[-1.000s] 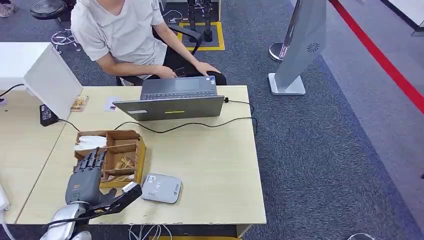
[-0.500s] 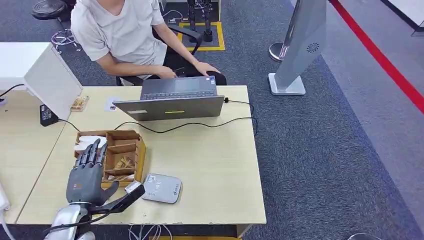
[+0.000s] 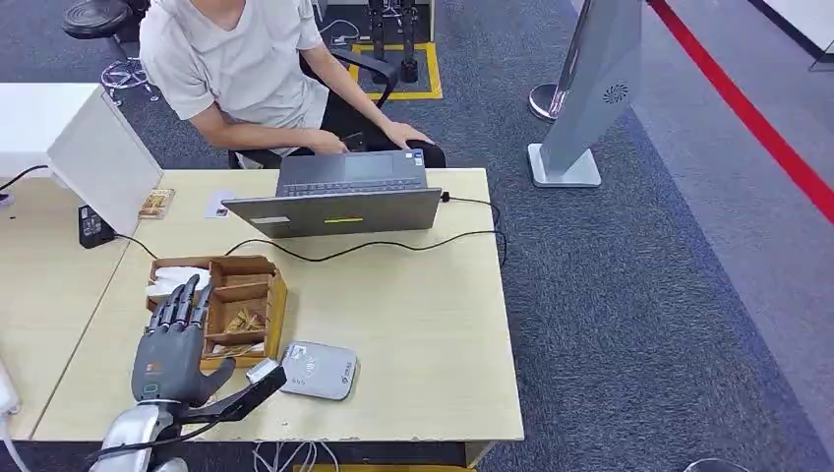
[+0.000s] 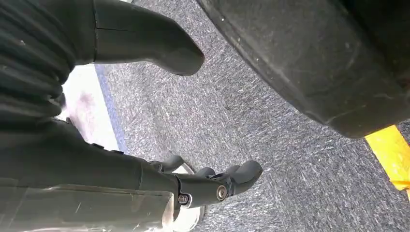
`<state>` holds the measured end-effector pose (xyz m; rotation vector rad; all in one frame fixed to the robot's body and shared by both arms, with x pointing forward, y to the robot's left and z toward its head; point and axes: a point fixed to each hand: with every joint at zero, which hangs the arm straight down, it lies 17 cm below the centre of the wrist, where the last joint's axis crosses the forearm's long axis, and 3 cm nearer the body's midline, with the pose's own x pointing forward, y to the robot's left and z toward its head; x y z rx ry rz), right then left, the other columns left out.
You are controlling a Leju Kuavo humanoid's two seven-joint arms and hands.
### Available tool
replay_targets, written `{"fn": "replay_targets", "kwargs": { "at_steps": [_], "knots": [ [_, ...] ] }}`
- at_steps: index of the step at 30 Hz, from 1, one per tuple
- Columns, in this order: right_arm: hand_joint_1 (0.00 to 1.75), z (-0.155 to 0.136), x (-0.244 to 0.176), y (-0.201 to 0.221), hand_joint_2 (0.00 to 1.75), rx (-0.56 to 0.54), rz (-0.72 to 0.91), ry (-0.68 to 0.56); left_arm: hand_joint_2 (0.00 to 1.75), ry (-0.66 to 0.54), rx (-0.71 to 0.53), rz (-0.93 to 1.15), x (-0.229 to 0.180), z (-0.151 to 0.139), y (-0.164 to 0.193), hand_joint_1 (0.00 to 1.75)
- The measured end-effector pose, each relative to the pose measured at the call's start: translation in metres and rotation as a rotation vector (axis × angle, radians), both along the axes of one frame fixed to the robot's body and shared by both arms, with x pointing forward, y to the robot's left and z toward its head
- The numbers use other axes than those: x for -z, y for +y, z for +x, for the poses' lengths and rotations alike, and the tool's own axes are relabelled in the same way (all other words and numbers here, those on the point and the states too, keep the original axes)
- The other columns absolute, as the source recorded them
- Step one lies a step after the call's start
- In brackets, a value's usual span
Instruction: Pass the card to the sensor for recognition and then transmit it.
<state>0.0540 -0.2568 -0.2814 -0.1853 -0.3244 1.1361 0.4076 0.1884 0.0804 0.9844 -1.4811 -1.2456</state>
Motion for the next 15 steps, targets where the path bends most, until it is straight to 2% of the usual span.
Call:
{"fn": "replay_targets", "kwargs": {
  "at_steps": [15],
  "knots": [
    [0.00,-0.001,0.000,0.000,1.75,-0.001,0.002,0.004,1.75,0.074,-0.005,0.007,0.014,-0.001,0.002,0.00]
  ]
}}
